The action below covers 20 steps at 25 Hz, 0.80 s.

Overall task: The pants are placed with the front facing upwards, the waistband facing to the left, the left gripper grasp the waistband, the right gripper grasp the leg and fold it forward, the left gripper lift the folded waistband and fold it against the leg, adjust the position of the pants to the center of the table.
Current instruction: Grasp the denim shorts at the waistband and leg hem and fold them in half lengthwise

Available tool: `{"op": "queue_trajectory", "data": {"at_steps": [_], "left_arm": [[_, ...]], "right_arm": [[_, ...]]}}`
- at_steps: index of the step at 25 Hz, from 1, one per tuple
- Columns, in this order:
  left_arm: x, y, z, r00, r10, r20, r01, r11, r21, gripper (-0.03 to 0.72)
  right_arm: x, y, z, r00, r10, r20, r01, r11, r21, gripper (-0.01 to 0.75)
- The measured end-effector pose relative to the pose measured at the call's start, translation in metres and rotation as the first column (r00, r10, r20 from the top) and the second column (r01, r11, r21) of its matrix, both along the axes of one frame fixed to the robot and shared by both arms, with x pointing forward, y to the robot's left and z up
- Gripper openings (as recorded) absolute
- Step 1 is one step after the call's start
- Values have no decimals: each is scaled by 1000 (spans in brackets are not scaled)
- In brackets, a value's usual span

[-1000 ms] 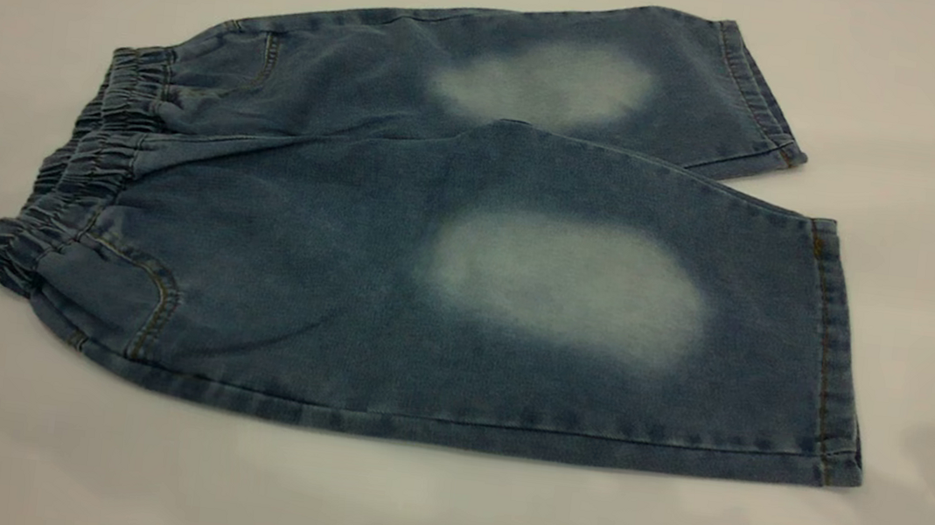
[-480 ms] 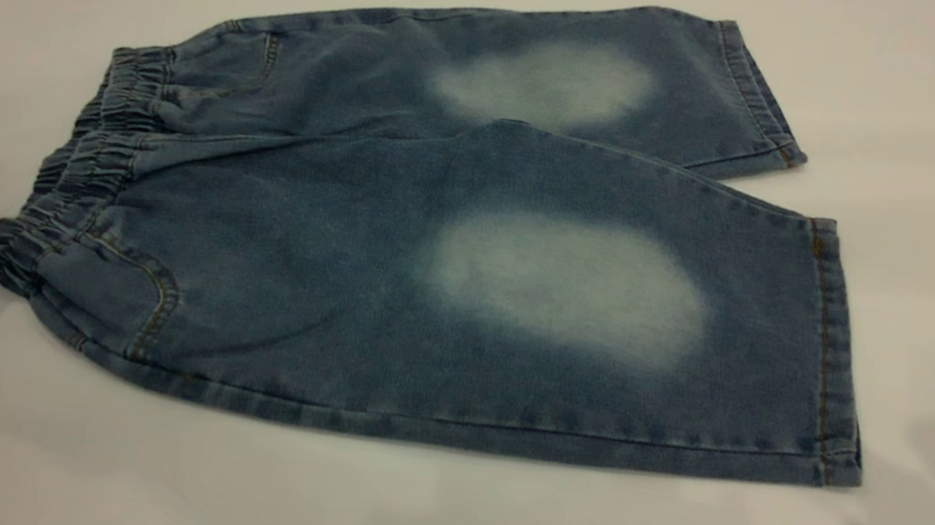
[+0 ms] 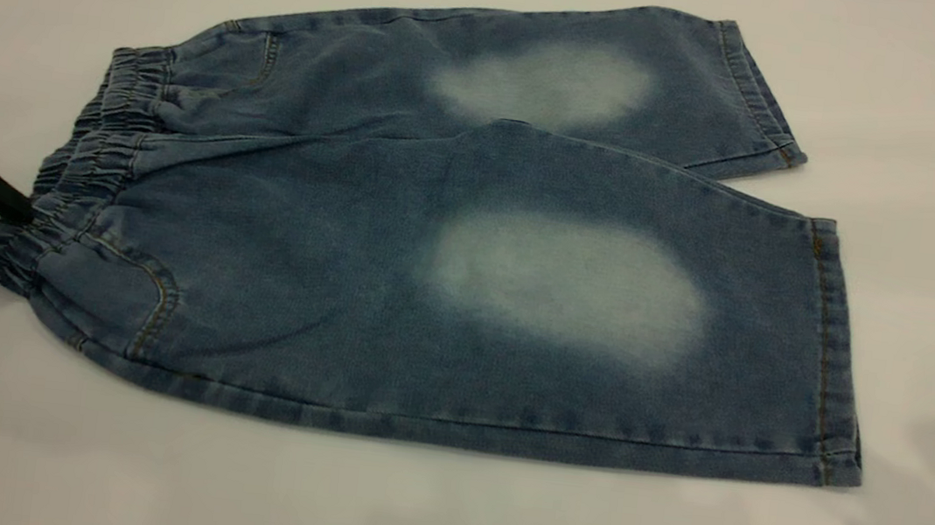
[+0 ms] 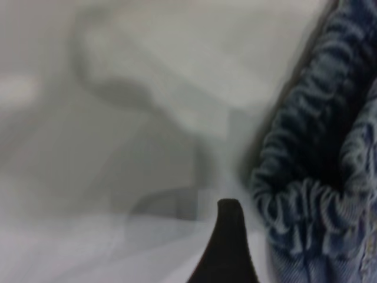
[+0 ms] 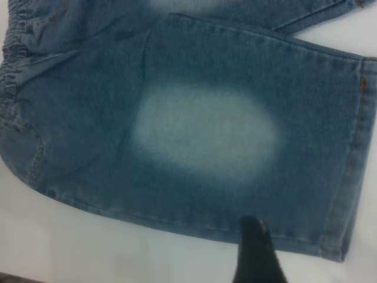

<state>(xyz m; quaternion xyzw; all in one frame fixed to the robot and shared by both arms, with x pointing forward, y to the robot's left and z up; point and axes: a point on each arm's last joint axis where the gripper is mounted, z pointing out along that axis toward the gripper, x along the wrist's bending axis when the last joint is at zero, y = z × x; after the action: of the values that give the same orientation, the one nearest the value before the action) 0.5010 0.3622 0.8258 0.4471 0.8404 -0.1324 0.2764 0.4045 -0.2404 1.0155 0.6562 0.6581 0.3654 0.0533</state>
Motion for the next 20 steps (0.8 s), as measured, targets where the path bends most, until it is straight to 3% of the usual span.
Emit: {"op": "queue_trajectory", "data": {"at_steps": [8, 13, 17, 20], "left_arm": [[9, -4, -15, 1000, 19, -6, -19, 995, -98, 559], [13, -8, -18, 1000, 28, -15, -29, 994, -108, 540], [13, -8, -21, 999, 39, -31, -42, 996, -77, 462], [13, -6, -23, 997, 55, -47, -58, 997, -55, 351]], "right_arm": [[0, 0, 0, 1000, -1, 0, 1, 1000, 2, 372], [0, 0, 0, 1000, 0, -1, 0, 1000, 2, 372], [0, 0, 0, 1000, -2, -3, 2, 1000, 7, 372], [0, 0, 0, 1000, -2, -3, 2, 1000, 7, 372]]}}
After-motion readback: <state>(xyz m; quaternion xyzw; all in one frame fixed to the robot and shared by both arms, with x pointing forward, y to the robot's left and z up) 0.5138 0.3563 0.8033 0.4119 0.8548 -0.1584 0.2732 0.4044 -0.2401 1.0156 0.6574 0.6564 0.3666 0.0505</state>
